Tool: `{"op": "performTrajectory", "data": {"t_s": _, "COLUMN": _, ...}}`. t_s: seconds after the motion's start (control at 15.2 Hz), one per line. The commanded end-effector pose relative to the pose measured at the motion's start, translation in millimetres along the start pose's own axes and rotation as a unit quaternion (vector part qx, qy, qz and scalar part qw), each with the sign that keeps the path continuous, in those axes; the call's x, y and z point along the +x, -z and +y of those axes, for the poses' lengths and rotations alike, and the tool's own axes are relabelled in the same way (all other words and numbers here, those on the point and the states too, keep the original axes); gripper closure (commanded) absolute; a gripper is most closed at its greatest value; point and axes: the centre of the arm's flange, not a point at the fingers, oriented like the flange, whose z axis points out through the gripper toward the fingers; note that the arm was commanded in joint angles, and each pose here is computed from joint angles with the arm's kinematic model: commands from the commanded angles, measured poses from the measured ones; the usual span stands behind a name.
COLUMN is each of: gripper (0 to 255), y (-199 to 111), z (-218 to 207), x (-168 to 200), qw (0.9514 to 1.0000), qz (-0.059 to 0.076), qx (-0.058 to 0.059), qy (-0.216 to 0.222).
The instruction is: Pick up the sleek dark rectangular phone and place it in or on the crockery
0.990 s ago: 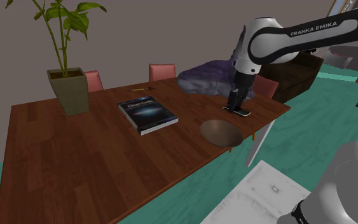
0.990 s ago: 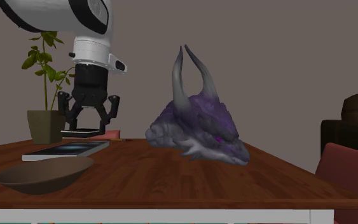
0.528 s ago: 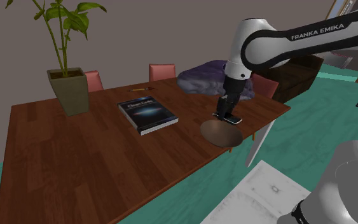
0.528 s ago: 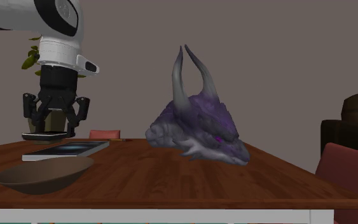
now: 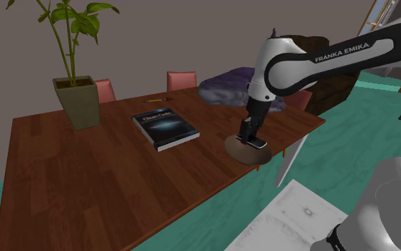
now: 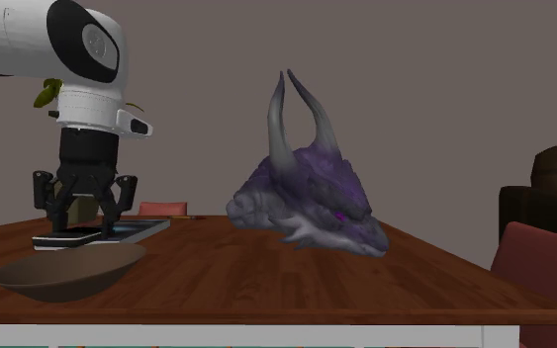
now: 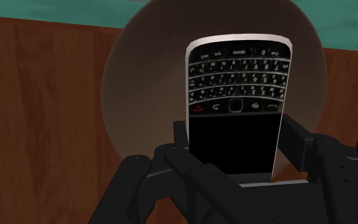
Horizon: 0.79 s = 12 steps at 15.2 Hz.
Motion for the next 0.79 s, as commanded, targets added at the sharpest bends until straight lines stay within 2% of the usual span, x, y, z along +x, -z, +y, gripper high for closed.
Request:
{"op": "performTrajectory", "data": {"t_s": 0.0, "gripper": 255, "y": -11, "z": 1, "x": 0, "qw": 1.0000, "qz": 0.000, "qx": 0.000, "qy": 0.000}}
{"op": "performTrajectory", "data": {"t_s": 0.2, "gripper": 255, "y": -28, "z": 2, "x": 1, "qw": 1.0000, "qz": 0.000, "qx": 0.000, "qy": 0.000}}
{"op": "performTrajectory", "data": {"t_s": 0.73, "gripper": 255, "y": -28, "z": 2, "x": 1, "qw": 1.0000, "qz": 0.000, "qx": 0.000, "qy": 0.000}}
